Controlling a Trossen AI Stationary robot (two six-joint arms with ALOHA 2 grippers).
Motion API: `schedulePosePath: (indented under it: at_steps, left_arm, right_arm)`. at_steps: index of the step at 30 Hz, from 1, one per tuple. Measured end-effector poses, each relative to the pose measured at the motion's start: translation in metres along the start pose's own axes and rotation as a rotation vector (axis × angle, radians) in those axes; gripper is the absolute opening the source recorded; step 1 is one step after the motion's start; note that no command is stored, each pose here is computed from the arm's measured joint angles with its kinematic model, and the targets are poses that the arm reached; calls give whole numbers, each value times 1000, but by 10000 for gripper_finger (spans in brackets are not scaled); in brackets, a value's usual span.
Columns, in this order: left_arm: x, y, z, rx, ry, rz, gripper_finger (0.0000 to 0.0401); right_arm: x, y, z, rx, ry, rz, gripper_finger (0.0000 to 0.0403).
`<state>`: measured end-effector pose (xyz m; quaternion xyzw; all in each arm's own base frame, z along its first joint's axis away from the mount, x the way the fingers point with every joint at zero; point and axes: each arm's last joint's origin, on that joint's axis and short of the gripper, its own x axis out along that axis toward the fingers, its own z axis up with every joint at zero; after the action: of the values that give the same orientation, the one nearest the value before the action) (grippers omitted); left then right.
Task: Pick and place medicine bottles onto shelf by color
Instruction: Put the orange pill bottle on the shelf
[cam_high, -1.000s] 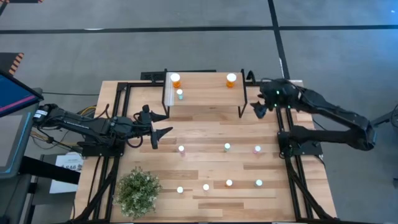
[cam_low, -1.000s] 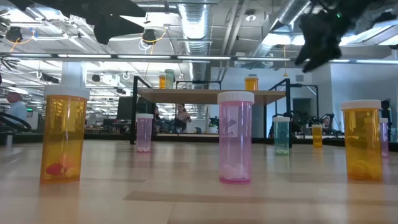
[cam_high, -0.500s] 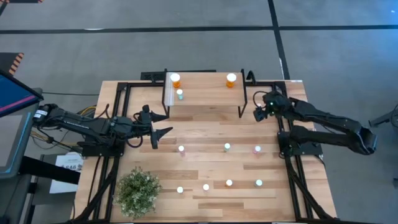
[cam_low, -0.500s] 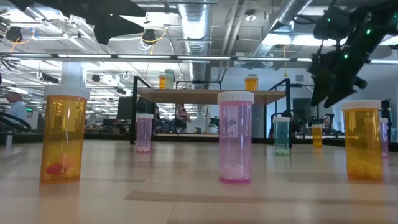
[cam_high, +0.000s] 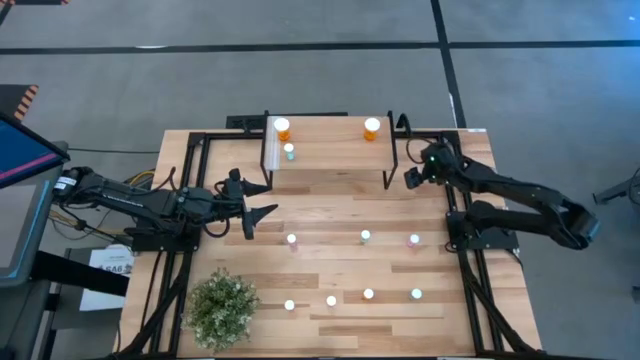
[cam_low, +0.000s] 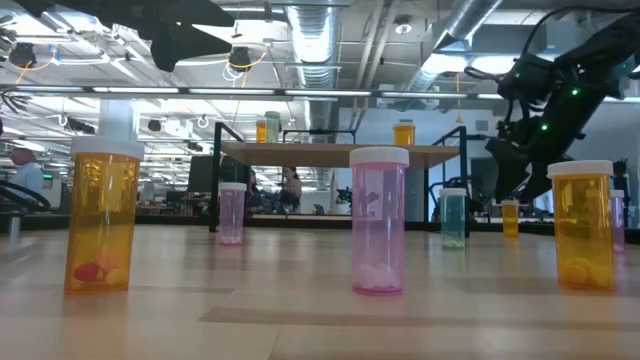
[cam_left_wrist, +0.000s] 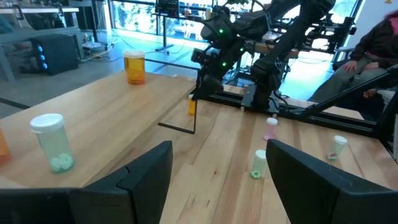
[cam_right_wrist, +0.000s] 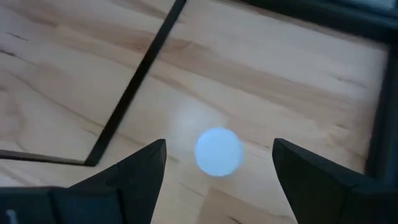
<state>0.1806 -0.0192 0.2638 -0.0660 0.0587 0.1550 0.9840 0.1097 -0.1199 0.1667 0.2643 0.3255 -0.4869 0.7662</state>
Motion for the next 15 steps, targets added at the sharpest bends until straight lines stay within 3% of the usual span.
schedulePosePath:
  at_steps: [7,15]
  left_arm:
    - [0,0,0,2,0,1,247]
    - [0,0,0,0,0,1,247]
  right_arm:
    - [12,2,1,-11,22,2,303]
    - [22,2,-1,-23,67,-13,252]
